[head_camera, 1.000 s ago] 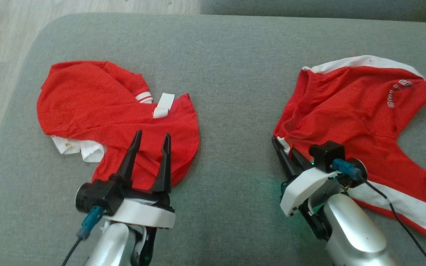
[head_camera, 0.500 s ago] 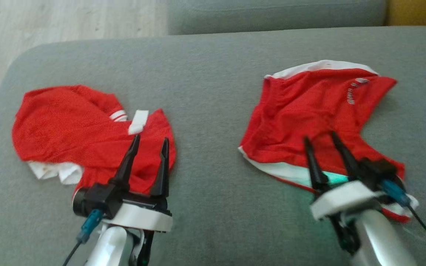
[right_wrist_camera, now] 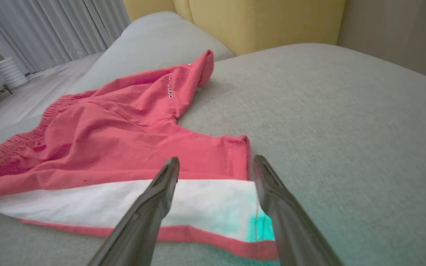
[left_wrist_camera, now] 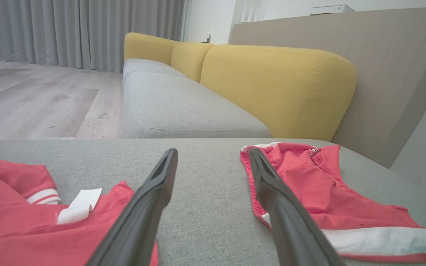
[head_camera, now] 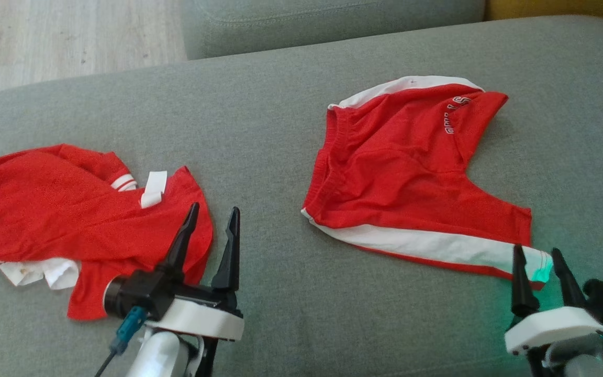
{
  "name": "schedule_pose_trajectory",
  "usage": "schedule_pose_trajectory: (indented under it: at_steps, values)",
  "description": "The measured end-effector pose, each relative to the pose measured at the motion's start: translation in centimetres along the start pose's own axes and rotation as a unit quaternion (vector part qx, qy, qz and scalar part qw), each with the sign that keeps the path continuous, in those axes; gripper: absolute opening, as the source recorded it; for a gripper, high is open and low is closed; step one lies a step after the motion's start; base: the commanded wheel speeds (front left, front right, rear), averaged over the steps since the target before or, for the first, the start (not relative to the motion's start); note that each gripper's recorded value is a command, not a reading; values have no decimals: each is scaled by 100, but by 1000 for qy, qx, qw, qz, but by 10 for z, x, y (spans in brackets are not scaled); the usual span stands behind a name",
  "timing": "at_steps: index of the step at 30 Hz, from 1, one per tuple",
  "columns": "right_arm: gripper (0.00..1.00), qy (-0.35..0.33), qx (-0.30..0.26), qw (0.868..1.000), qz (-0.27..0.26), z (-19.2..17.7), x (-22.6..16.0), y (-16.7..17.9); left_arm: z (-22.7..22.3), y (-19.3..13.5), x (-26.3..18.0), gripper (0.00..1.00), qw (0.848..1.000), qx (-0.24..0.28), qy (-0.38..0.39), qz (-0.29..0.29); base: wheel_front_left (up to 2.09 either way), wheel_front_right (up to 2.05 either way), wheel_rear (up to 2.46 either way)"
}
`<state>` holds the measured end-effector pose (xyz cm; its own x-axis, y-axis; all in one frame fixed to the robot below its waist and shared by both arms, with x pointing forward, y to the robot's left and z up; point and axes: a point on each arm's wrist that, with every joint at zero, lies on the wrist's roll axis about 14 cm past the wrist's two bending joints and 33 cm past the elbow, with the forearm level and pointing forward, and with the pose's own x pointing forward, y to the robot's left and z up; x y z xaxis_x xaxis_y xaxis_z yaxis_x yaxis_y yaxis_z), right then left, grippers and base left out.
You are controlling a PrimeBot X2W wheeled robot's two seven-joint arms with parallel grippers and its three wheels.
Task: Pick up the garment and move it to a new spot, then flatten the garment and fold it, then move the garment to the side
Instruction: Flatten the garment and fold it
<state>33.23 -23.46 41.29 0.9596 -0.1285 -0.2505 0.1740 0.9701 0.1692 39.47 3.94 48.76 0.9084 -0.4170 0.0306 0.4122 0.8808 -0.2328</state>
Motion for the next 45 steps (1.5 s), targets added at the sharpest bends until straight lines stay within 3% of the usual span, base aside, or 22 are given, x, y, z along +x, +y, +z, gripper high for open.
schedule_pose_trajectory:
  at_steps: [10, 24, 25, 26, 33, 38, 45]
  values:
    - [100, 34, 29, 998, -51, -16, 10, -28, -10, 3, -1, 100, 1000, 0, 14, 1, 0, 0, 0]
    - [99, 74, 48, 995, -41, -34, 9, -19, -9, 6, -2, 100, 1000, 0, 14, 3, 0, 0, 0]
    - [46, 76, 49, 995, -38, -35, 9, -17, -10, 5, -2, 100, 1000, 0, 14, 3, 0, 0, 0]
    - [1, 78, 50, 995, -35, -35, 9, -16, -10, 5, -2, 100, 1000, 0, 15, 2, 0, 0, 0]
    - [0, 46, 41, 997, -43, -13, 13, -23, -12, -1, 7, 100, 1000, 4, 17, -14, 0, 0, 0]
    - [0, 32, 34, 997, -63, -2, 11, -38, -21, -27, 18, 100, 997, 24, 33, -70, 0, 0, 0]
    - [0, 35, 33, 996, -75, -1, 8, -46, -67, -71, 15, 100, 973, 80, 119, -182, 0, 0, 0]
